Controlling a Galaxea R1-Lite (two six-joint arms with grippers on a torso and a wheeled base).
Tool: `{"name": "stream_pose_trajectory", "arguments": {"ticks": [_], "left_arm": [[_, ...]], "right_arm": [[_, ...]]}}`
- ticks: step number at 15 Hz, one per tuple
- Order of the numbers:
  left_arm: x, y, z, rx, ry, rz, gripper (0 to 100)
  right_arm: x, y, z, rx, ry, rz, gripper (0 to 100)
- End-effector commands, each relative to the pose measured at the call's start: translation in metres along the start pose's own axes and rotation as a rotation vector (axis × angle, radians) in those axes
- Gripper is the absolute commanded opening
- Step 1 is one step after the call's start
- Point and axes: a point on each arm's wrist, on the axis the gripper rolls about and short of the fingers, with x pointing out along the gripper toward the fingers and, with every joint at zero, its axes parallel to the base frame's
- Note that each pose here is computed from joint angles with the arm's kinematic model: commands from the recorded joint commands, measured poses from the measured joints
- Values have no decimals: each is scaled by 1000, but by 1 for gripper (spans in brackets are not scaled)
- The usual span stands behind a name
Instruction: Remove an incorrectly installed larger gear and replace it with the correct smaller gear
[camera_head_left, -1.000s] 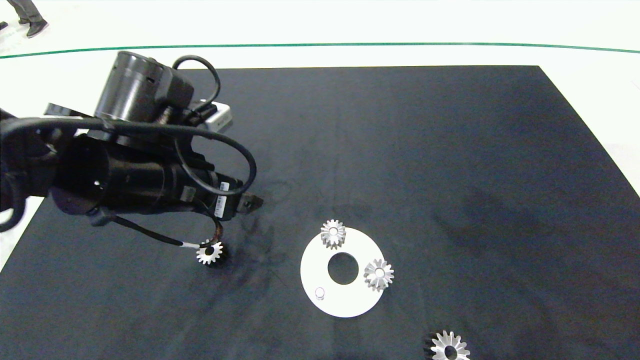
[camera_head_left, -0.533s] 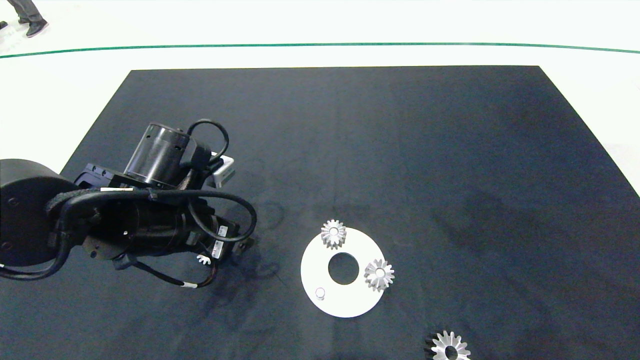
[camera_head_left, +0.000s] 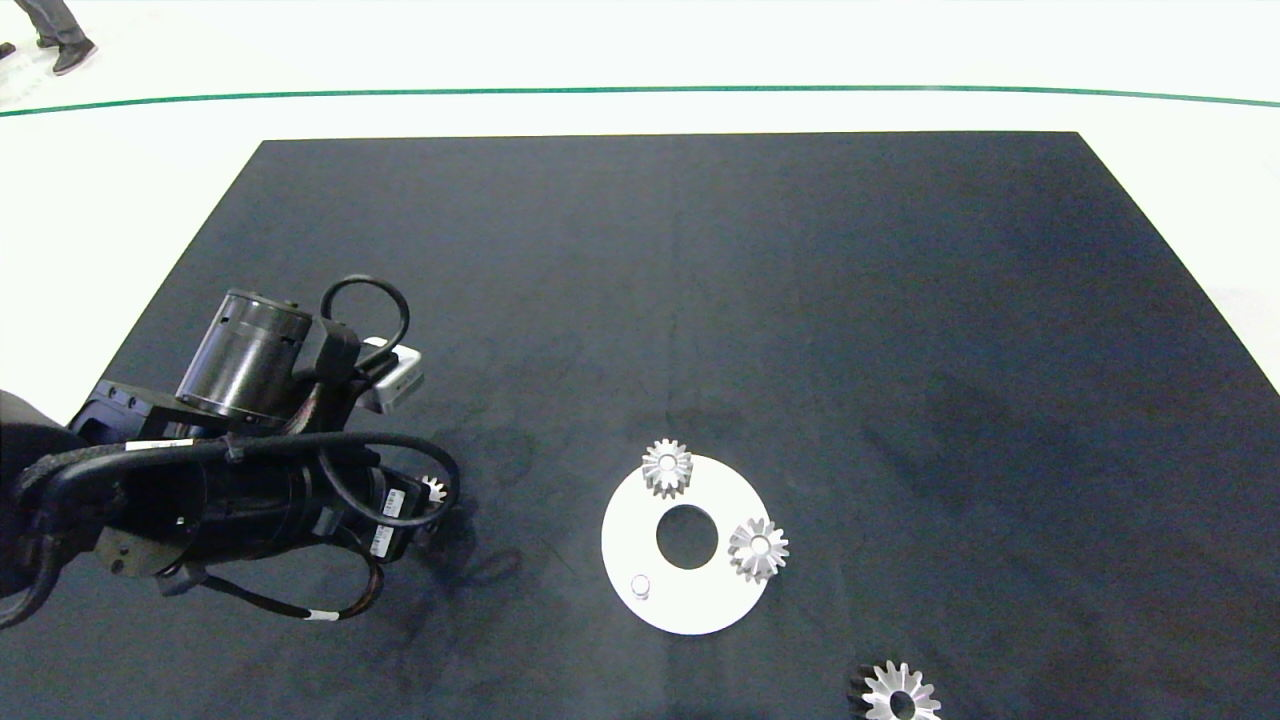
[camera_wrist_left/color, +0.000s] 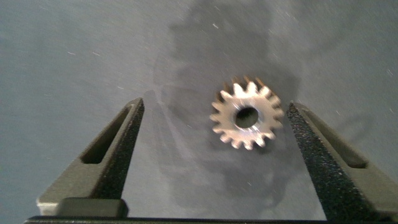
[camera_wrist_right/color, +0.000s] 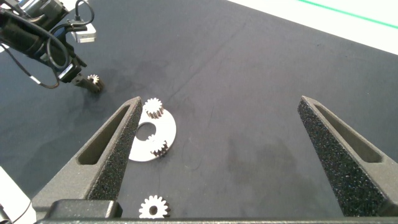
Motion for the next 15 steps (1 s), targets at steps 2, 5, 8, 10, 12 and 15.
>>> {"name": "stream_pose_trajectory", "arguments": {"ticks": [2, 5, 8, 10, 12, 15], "left_arm": [[-1, 1, -6, -4, 14, -8, 86], [0, 1, -8, -4, 19, -21, 80], [2, -2, -6, -2, 11, -27, 74], [5, -3, -6, 0, 14, -28, 69], [7, -4, -6, 3, 18, -31, 66], [6, -4, -6, 3, 16, -29, 59]], "right_arm": [[1, 1, -1, -4, 6, -1, 100], [1, 1, -1, -4, 6, -1, 100], [2, 1, -1, -4, 7, 0, 100], [2, 1, -2, -6, 11, 2, 100], [2, 2, -3, -7, 12, 10, 100], [2, 2, -3, -7, 12, 10, 100]]}}
